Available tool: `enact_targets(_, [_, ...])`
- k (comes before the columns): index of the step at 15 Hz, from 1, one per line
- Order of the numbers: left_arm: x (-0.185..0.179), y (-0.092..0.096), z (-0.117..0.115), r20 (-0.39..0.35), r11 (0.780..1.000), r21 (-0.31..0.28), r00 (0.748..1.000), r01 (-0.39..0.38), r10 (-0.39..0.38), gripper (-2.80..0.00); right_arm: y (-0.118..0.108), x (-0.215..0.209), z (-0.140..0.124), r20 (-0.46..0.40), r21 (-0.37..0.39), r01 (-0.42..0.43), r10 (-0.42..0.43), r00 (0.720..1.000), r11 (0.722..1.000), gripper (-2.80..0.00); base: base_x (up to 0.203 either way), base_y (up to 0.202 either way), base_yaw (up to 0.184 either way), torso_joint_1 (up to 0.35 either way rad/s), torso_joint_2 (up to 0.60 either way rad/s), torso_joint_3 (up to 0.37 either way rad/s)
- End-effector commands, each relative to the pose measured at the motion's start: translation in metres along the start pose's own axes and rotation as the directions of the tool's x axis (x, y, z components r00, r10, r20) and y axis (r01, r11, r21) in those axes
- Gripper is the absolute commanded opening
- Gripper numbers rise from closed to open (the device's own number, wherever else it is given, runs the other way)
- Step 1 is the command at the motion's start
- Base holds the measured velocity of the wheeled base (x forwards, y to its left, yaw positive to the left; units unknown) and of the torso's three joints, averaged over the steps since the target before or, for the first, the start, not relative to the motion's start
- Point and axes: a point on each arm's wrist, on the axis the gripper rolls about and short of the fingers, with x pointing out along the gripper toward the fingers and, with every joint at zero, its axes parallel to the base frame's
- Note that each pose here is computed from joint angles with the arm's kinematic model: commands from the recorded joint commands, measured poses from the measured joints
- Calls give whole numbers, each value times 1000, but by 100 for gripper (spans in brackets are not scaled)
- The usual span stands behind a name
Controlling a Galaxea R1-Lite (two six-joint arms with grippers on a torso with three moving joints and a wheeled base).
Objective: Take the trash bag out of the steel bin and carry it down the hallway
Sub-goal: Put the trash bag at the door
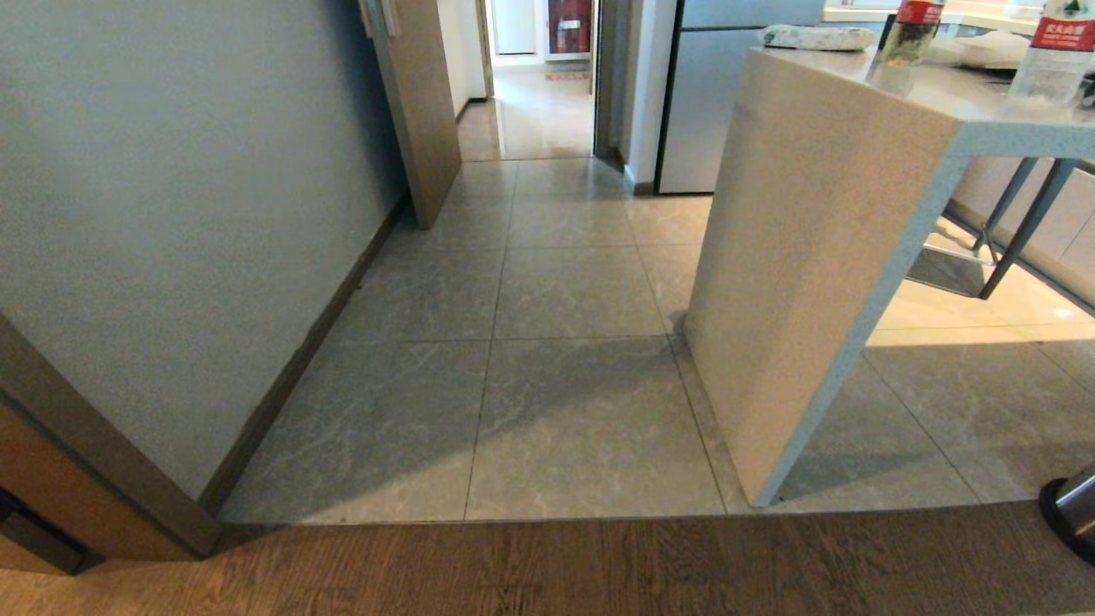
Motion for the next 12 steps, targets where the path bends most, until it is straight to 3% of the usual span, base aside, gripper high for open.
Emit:
enact_targets(1, [0,0,0,1,1000,0,1000,0,0,-280,0,0,0,-2,0,0,0,1000,1000,-280,192,0,3,8,8,-7])
enact_targets(12, [0,0,0,1,1000,-3,1000,0,0,-280,0,0,0,-2,0,0,0,1000,1000,-280,190,0,2,2,2,3])
